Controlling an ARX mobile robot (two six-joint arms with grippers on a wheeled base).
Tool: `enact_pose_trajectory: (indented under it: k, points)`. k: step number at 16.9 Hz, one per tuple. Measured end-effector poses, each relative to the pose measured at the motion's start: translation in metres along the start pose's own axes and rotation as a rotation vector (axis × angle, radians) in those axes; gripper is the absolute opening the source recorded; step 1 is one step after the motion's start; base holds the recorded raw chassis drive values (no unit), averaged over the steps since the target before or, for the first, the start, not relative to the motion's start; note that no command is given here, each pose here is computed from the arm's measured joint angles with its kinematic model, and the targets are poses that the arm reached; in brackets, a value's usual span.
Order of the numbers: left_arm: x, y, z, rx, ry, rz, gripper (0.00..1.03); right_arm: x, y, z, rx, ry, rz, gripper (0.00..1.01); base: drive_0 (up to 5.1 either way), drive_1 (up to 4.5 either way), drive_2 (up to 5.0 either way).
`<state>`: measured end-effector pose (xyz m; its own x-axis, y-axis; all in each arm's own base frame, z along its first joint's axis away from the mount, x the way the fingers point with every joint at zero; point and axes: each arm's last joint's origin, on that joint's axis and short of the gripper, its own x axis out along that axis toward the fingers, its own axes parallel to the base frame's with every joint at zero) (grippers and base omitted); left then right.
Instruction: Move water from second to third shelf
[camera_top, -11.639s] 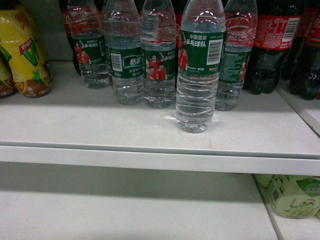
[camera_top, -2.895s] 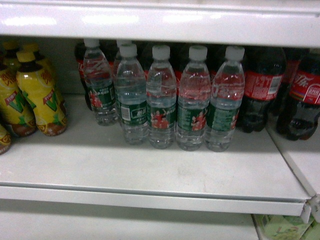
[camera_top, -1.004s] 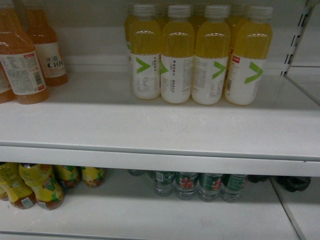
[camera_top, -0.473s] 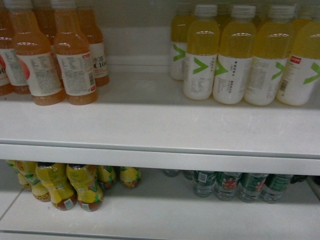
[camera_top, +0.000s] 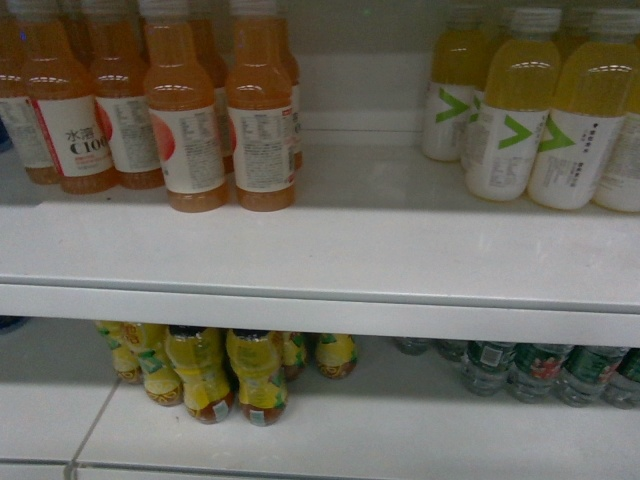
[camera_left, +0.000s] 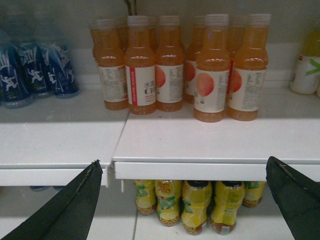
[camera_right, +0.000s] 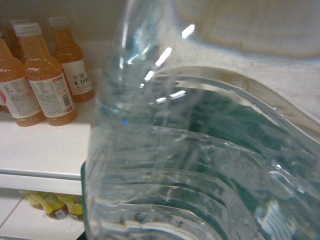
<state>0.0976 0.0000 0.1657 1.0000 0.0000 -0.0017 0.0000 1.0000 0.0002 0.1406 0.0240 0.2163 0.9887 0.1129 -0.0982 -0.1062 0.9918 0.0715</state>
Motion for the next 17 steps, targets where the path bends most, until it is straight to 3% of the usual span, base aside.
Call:
enact_pose_trajectory:
  k: [17]
  points:
    - [0.0000,0.0000,0.0001,0.000,-0.001,0.000,0.98,0.0000,0.0000,0.0001,0.000,-0.001,0.000,0.43,-4.5,2.19,2.2]
